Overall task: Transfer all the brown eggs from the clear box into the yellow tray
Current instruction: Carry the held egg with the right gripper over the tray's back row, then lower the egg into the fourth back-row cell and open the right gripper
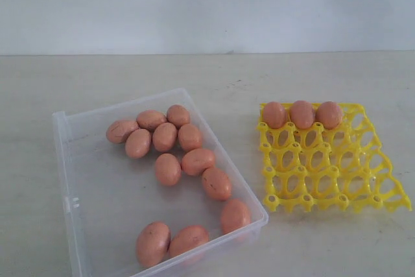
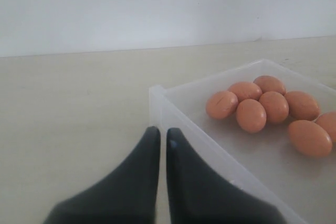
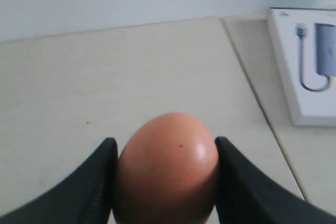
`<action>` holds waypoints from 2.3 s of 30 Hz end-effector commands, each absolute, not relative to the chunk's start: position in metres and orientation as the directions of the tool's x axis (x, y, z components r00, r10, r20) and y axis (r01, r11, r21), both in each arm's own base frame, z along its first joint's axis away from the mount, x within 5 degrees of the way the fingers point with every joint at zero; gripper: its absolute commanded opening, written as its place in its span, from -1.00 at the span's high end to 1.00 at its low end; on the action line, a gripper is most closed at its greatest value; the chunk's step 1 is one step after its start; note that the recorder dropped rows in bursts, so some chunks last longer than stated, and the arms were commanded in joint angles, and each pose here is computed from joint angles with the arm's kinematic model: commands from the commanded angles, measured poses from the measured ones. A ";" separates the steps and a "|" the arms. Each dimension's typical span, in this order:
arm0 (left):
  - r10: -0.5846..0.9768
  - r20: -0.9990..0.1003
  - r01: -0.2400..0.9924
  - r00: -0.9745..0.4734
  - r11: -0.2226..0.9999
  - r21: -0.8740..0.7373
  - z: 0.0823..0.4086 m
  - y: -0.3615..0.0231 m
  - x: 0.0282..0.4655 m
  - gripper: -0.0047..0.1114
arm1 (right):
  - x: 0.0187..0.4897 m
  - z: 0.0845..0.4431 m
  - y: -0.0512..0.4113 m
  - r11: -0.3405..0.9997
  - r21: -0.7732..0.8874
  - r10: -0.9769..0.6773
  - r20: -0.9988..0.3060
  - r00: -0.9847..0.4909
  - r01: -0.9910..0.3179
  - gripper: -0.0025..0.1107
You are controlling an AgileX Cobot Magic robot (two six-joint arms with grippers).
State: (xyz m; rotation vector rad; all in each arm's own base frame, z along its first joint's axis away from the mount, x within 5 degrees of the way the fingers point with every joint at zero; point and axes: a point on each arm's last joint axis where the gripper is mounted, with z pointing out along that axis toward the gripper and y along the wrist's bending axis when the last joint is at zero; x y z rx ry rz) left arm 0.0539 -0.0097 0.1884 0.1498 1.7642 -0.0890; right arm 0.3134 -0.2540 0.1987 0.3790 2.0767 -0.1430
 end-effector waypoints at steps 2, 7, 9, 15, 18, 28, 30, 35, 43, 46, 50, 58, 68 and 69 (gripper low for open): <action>0.054 -0.981 0.154 -0.185 0.988 0.025 0.188 -0.010 0.054 0.85 | 0.302 0.242 -0.263 0.940 0.331 0.340 -0.912 -0.229 0.081 0.96; 0.054 -0.981 0.154 -0.185 0.988 0.025 0.188 -0.010 0.054 0.85 | 0.320 0.294 -0.212 0.887 0.279 0.220 -0.956 -0.195 -0.367 0.96; 0.054 -0.981 0.154 -0.185 0.988 0.025 0.188 -0.010 0.054 0.85 | 0.327 0.282 -0.176 0.907 0.108 -0.092 -0.892 -0.442 -0.407 0.96; 0.054 -0.981 0.154 -0.185 0.988 0.025 0.188 -0.010 0.054 0.85 | 0.355 0.223 -0.151 0.934 -0.325 -0.269 -0.367 -0.890 -0.149 0.96; 0.054 -0.981 0.154 -0.185 0.988 0.025 0.188 -0.010 0.054 0.85 | 0.347 0.225 -0.178 0.852 -0.494 -0.014 -0.356 -0.934 0.175 0.96; 0.054 -0.981 0.154 -0.185 0.988 0.025 0.188 -0.010 0.054 0.85 | 0.349 0.314 -0.157 0.893 -0.320 -0.146 -0.871 -0.469 0.316 0.96; 0.054 -0.981 0.154 -0.185 0.988 0.025 0.188 -0.010 0.054 0.85 | 0.340 0.328 -0.140 0.929 -0.266 -0.185 -0.937 -0.298 0.259 0.96; 0.054 -0.981 0.154 -0.185 0.988 0.025 0.188 -0.010 0.054 0.85 | 0.317 0.325 -0.106 0.980 -0.182 -0.178 -0.983 -0.049 0.082 0.96; 0.054 -0.981 0.154 -0.185 0.988 0.025 0.188 -0.010 0.054 0.85 | 0.326 0.223 -0.065 0.878 0.255 0.148 -0.949 -0.278 -0.406 0.96; 0.054 -0.981 0.154 -0.185 0.988 0.025 0.188 -0.010 0.054 0.85 | 0.325 0.182 -0.053 0.764 0.304 0.082 -0.921 -0.382 -0.569 0.96; 0.054 -0.981 0.154 -0.185 0.988 0.025 0.188 -0.010 0.054 0.85 | 0.335 0.159 -0.062 0.799 0.384 0.188 -0.891 -0.414 -0.463 0.96; 0.054 -0.981 0.154 -0.185 0.988 0.025 0.188 -0.010 0.054 0.85 | 0.337 0.138 -0.081 0.932 0.169 -0.016 -0.865 -0.502 -0.321 0.96; 0.054 -0.981 0.154 -0.185 0.988 0.025 0.188 -0.010 0.054 0.85 | 0.340 0.140 -0.085 0.944 0.103 -0.053 -0.891 -0.451 -0.314 0.96; 0.054 -0.981 0.154 -0.185 0.988 0.025 0.188 -0.010 0.054 0.85 | 0.340 0.140 -0.085 0.946 0.099 -0.056 -0.887 -0.458 -0.308 0.96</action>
